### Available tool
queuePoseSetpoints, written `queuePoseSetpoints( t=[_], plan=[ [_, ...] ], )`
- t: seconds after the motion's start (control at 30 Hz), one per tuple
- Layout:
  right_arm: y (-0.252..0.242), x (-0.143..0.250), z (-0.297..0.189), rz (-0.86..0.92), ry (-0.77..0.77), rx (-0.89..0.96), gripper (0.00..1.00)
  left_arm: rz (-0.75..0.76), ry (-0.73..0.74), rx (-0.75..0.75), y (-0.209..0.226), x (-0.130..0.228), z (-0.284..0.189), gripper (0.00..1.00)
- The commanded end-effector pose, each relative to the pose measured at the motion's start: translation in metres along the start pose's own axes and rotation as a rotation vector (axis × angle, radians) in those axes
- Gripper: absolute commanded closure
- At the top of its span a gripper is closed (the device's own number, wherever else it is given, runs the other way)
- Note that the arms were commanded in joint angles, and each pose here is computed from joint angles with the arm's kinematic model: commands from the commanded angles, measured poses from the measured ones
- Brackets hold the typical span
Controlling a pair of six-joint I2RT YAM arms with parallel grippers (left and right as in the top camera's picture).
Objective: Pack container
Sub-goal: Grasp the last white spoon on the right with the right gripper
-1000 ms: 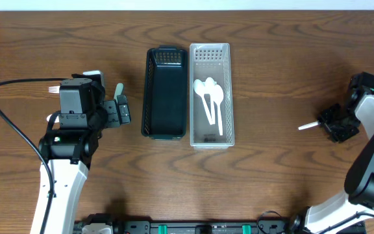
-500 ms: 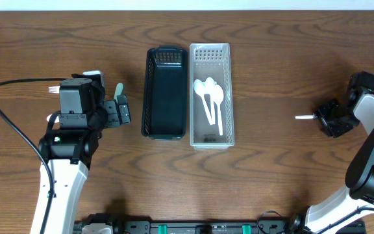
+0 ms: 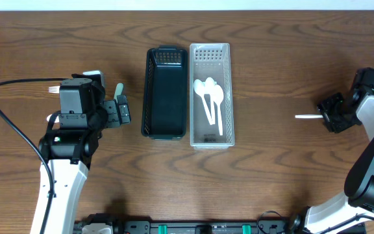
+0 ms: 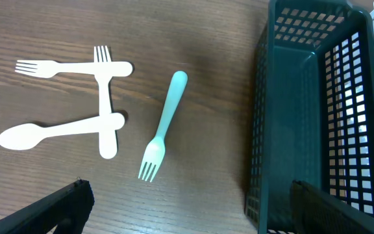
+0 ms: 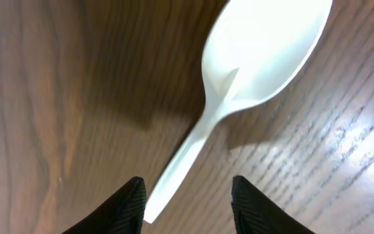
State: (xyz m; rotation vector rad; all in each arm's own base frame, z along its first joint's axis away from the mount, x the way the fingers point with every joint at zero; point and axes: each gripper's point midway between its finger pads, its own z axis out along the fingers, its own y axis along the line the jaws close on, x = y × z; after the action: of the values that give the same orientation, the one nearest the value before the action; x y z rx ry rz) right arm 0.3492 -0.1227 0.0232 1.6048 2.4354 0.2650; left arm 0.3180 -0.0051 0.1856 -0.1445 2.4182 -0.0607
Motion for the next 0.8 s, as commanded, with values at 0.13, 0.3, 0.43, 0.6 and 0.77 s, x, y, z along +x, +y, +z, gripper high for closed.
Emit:
queuePoseSetpoints(
  t=[0.13, 0.3, 0.43, 0.6, 0.77],
  plan=[
    [-0.006, -0.014, 0.006, 0.114, -0.054, 0.027, 0.58, 0.013, -0.013, -0.006, 0.002, -0.007, -0.003, 0.02],
    [-0.005, -0.019, 0.006, 0.123, -0.077, 0.024, 0.60, 0.013, -0.013, -0.006, 0.002, -0.007, -0.003, 0.02],
    [-0.006, -0.020, 0.006, 0.131, -0.083, 0.030, 0.58, 0.013, -0.013, -0.006, 0.002, -0.007, -0.003, 0.02],
    [-0.007, -0.020, 0.006, 0.131, -0.085, 0.033, 0.57, 0.013, -0.013, -0.006, 0.002, -0.007, -0.003, 0.02],
    [-0.010, -0.019, 0.006, 0.132, -0.082, 0.047, 0.56, 0.013, -0.013, -0.006, 0.002, -0.007, -0.003, 0.02]
  ],
)
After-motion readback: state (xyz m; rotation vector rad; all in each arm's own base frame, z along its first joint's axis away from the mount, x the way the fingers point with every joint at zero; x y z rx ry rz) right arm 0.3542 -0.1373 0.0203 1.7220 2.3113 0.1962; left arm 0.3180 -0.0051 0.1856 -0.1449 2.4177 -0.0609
